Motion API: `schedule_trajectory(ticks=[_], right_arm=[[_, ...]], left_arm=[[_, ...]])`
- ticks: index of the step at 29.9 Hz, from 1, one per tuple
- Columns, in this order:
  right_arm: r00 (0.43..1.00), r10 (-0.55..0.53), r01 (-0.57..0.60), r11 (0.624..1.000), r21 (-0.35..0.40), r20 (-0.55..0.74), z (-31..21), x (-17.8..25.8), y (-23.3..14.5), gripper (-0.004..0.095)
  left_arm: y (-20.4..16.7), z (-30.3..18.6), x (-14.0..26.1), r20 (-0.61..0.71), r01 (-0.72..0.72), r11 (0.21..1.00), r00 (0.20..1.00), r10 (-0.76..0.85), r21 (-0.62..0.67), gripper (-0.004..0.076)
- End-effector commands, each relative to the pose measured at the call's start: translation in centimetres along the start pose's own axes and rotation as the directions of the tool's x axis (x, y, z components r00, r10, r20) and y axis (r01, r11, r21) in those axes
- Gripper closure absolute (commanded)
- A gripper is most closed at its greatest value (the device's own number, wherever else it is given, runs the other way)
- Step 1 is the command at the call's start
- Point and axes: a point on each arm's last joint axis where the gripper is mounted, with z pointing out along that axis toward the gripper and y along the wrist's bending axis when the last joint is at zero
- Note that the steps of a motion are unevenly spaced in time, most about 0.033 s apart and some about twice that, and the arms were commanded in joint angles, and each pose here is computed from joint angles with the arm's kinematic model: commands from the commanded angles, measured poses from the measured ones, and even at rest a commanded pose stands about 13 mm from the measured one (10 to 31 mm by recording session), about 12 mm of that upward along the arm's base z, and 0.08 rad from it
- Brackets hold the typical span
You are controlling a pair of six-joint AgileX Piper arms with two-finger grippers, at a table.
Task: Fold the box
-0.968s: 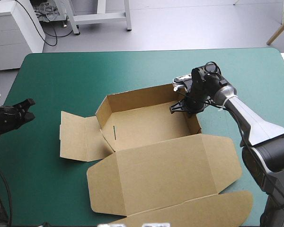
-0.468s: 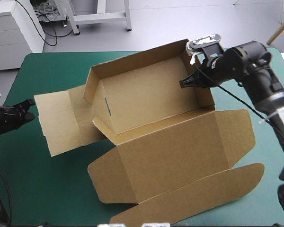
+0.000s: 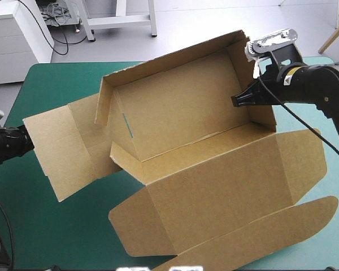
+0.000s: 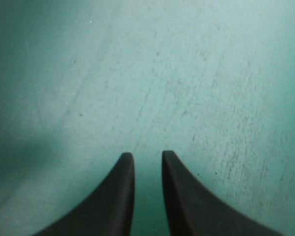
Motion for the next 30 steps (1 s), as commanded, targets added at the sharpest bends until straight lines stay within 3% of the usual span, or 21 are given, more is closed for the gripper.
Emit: schedule_trajectory(ticks=[1,3,6,8,11,16,23,30], right_arm=[[0.995,0.0,0.0,1.0,-0.003,0.104,-2.1,-0.7,0.0,0.0927],[0.995,0.001,-0.001,1.0,-0.006,0.105,-2.1,-0.7,0.0,0.0927],[0.995,0.003,-0.002,1.0,-0.006,0.105,-2.1,-0.7,0.0,0.0927],[0.994,0.017,-0.015,1.0,-0.016,0.105,-2.1,-0.7,0.1,0.0927],[0.994,0.031,-0.025,0.998,-0.052,0.106,-2.1,-0.7,0.4,0.0927],[0.986,0.057,-0.041,0.994,-0.105,0.157,-2.0,-1.3,0.8,0.0927],[0.98,0.082,-0.06,0.99,-0.125,0.179,0.1,-2.2,0.9,0.0927],[0.983,0.126,-0.113,0.989,-0.096,0.135,3.9,-2.7,0.6,0.0927]], left_arm=[[-1.2,-1.2,-0.2,0.024,-0.008,0.999,1.0,0.007,0.05,0.0367],[-1.1,-1.0,-0.2,0.009,-0.008,0.999,1.0,0.007,0.044,0.0201],[-0.8,-0.4,0.0,-0.038,0.015,0.998,0.999,-0.013,0.054,0.0071],[-0.7,0.3,0.1,-0.095,0.041,0.995,0.995,-0.032,0.09,0.0069],[-1.4,0.9,0.3,-0.141,-0.04,0.973,0.987,0.074,0.228,0.0073],[-3.6,0.2,0.5,-0.065,-0.182,0.855,0.968,0.242,0.486,0.0074],[-6.2,-0.6,1.6,0.0,-0.303,0.786,0.933,0.36,0.539,0.0084],[-10.8,-2.8,3.2,0.176,-0.431,0.615,0.885,0.431,0.661,0.0085]])
